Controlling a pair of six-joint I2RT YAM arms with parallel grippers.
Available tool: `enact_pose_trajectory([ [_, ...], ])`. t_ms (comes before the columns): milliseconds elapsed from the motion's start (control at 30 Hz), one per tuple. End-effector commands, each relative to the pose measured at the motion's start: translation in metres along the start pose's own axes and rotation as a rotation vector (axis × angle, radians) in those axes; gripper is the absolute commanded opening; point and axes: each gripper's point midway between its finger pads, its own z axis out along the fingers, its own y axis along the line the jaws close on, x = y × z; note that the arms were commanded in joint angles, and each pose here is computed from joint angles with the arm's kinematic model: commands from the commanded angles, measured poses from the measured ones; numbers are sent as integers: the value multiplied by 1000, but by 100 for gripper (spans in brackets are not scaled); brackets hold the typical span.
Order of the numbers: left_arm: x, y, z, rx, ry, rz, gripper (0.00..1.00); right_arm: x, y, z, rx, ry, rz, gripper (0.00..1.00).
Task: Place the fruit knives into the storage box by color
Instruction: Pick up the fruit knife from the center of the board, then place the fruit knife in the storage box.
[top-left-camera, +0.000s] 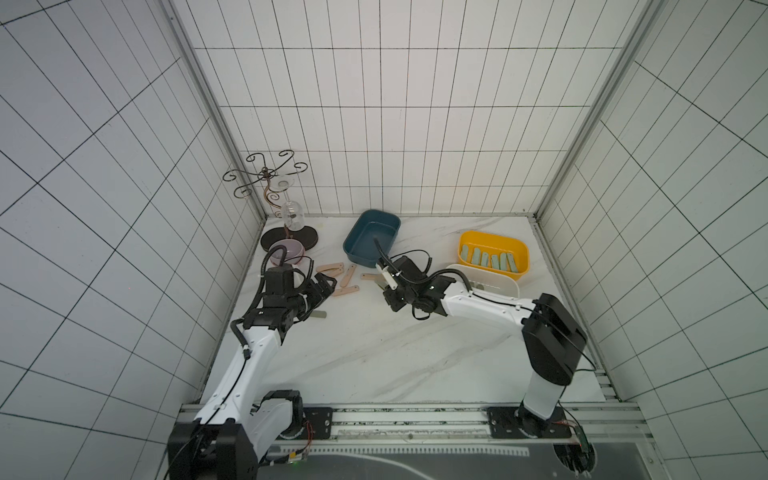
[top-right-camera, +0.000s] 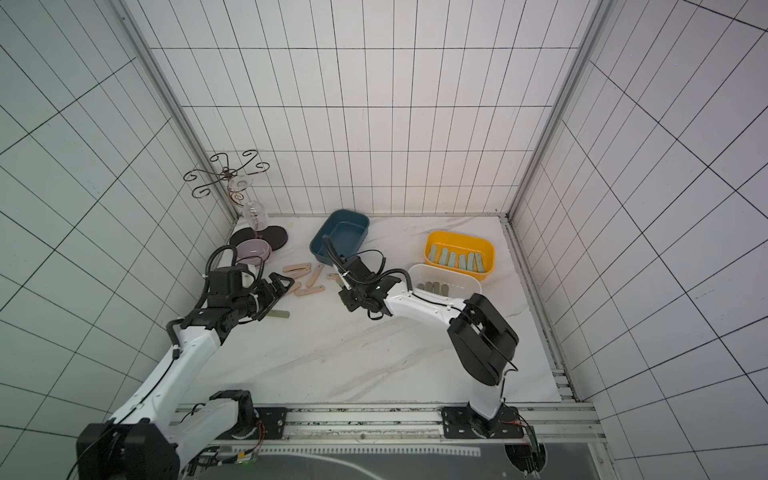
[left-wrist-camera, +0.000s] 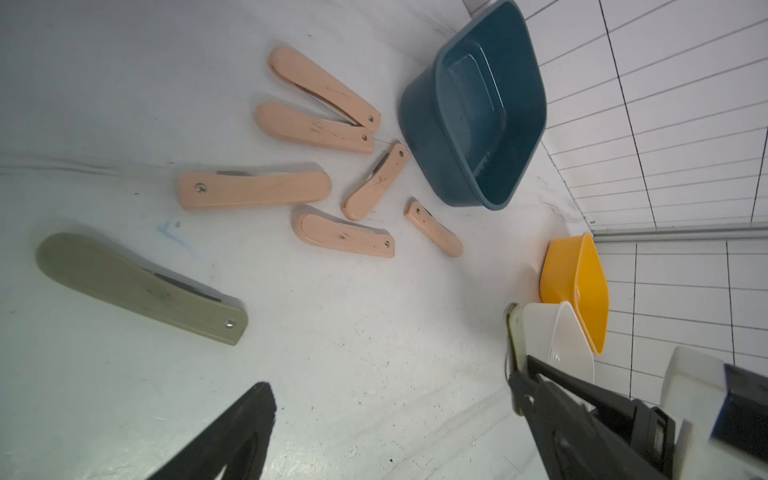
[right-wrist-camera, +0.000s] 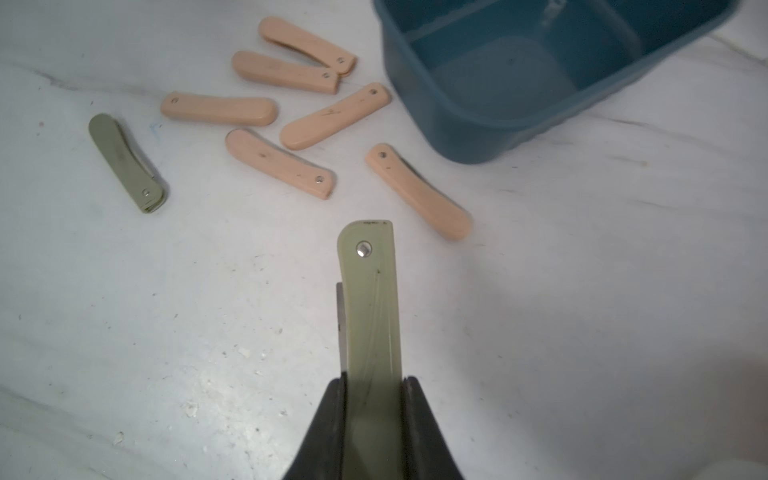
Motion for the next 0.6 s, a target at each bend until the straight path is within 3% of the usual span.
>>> enact_pose_trajectory([
  [0, -5, -32, -4, 30, -57, 65, 97, 23, -58, -24, 105, -6, 170, 16],
  [267, 24, -83, 7, 66, -11, 202, 97, 77, -179, -79, 304, -42, 549, 18],
  [567, 42, -100, 20, 88, 35, 244, 97, 151, -235, -94, 385, 15, 808, 18],
])
